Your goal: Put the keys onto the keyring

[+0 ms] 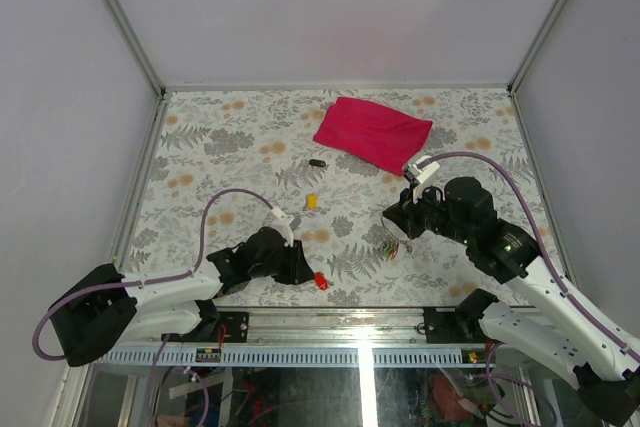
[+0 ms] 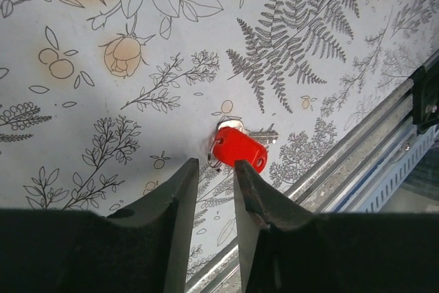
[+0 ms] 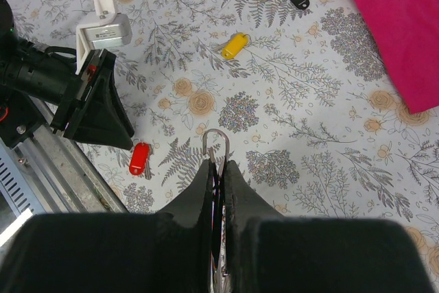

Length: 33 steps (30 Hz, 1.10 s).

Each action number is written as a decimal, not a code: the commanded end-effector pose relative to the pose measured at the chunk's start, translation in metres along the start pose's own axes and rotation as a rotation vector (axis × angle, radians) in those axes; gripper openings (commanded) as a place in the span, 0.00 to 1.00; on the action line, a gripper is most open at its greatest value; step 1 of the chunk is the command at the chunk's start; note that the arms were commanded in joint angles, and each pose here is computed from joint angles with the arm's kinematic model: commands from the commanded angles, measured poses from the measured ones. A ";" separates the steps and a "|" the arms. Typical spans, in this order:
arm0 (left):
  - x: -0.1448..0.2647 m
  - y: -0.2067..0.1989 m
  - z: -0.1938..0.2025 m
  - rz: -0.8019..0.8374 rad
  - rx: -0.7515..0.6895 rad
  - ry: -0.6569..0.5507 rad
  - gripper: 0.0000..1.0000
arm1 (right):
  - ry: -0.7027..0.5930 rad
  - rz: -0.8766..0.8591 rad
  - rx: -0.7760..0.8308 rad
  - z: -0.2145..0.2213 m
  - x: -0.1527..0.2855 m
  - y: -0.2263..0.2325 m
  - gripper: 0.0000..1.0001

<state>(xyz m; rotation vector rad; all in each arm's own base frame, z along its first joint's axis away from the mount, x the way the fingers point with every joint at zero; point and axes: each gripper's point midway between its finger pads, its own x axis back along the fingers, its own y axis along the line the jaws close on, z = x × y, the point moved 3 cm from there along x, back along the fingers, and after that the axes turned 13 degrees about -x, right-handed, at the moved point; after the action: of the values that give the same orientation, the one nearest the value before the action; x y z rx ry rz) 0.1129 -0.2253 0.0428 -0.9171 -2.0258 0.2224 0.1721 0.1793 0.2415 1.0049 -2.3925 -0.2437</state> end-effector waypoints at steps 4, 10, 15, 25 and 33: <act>0.009 -0.001 -0.019 -0.010 0.031 -0.117 0.36 | -0.057 -0.039 0.008 -0.015 -0.001 0.008 0.00; 0.006 0.001 -0.011 -0.010 0.063 -0.096 0.39 | -0.056 -0.048 0.009 -0.015 -0.003 0.010 0.00; 0.000 0.005 -0.003 -0.025 0.105 -0.056 0.39 | -0.057 -0.047 0.011 -0.016 -0.003 0.010 0.00; -0.007 0.003 -0.002 -0.013 0.112 -0.039 0.34 | -0.057 -0.037 0.013 -0.015 0.000 0.008 0.00; -0.006 0.005 0.002 -0.022 0.121 -0.033 0.29 | -0.054 -0.038 0.011 -0.014 -0.001 0.008 0.00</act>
<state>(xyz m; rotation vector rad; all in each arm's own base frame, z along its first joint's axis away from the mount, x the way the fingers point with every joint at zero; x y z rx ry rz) 0.1156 -0.2284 0.0397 -0.8411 -2.0256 0.3463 0.1731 0.1803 0.2378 0.9987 -2.3812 -0.2370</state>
